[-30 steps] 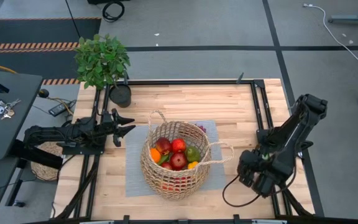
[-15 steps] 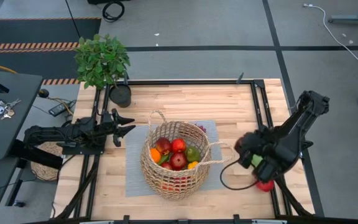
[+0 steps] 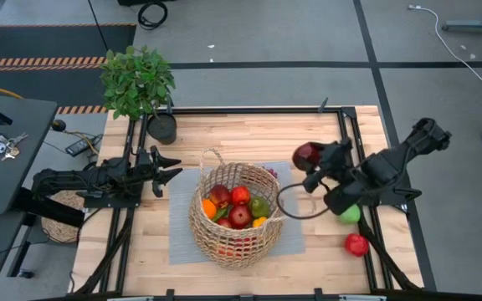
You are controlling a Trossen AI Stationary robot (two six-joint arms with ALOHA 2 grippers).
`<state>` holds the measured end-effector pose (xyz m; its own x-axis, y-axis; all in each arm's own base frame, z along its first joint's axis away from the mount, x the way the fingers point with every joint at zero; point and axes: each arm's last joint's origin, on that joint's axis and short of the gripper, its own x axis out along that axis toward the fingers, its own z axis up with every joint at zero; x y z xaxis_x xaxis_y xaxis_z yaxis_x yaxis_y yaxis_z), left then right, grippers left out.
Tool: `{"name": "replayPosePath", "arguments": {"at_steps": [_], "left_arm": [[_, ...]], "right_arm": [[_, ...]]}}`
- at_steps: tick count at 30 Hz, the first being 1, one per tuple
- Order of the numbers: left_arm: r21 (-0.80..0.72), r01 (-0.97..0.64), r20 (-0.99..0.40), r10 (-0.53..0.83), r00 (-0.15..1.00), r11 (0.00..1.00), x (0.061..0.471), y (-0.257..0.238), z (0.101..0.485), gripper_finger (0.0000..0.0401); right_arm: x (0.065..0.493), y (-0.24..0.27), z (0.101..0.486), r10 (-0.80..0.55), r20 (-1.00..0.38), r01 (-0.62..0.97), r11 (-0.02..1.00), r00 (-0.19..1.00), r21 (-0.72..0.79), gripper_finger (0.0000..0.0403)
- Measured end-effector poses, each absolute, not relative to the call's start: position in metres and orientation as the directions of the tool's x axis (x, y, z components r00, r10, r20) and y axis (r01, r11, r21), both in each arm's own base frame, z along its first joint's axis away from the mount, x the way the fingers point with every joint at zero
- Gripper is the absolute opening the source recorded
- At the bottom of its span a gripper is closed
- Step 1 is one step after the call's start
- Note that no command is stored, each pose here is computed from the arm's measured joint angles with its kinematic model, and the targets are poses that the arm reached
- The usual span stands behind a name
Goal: Build produce basket
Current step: Put the dark red apple into the basket
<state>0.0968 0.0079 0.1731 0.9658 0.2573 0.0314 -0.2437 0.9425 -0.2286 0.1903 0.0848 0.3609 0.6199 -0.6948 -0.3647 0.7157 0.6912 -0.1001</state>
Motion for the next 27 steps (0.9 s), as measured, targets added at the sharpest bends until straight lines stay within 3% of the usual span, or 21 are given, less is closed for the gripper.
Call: {"name": "replayPosePath", "arguments": {"at_steps": [10,19,23,27], "left_arm": [[-0.229,-0.244,0.031,0.258,0.966,0.942,0.097,0.008,0.173,0.0160],[-0.228,-0.244,0.031,0.258,0.966,0.942,0.097,0.008,0.173,0.0160],[-0.228,-0.244,0.031,0.258,0.966,0.942,0.097,0.008,0.173,0.0160],[-0.228,-0.244,0.030,0.258,0.966,0.942,0.097,0.008,0.173,0.0160]], "right_arm": [[0.238,0.084,0.405,-0.426,-0.264,0.438,0.899,0.865,-0.014,0.0281],[0.251,0.078,0.415,-0.350,-0.189,0.358,0.934,0.918,0.010,0.0281],[0.266,0.084,0.403,-0.285,-0.228,0.272,0.958,0.931,-0.091,0.0281],[0.282,0.098,0.394,-0.245,-0.213,0.159,0.921,0.946,-0.356,0.0281]]}}
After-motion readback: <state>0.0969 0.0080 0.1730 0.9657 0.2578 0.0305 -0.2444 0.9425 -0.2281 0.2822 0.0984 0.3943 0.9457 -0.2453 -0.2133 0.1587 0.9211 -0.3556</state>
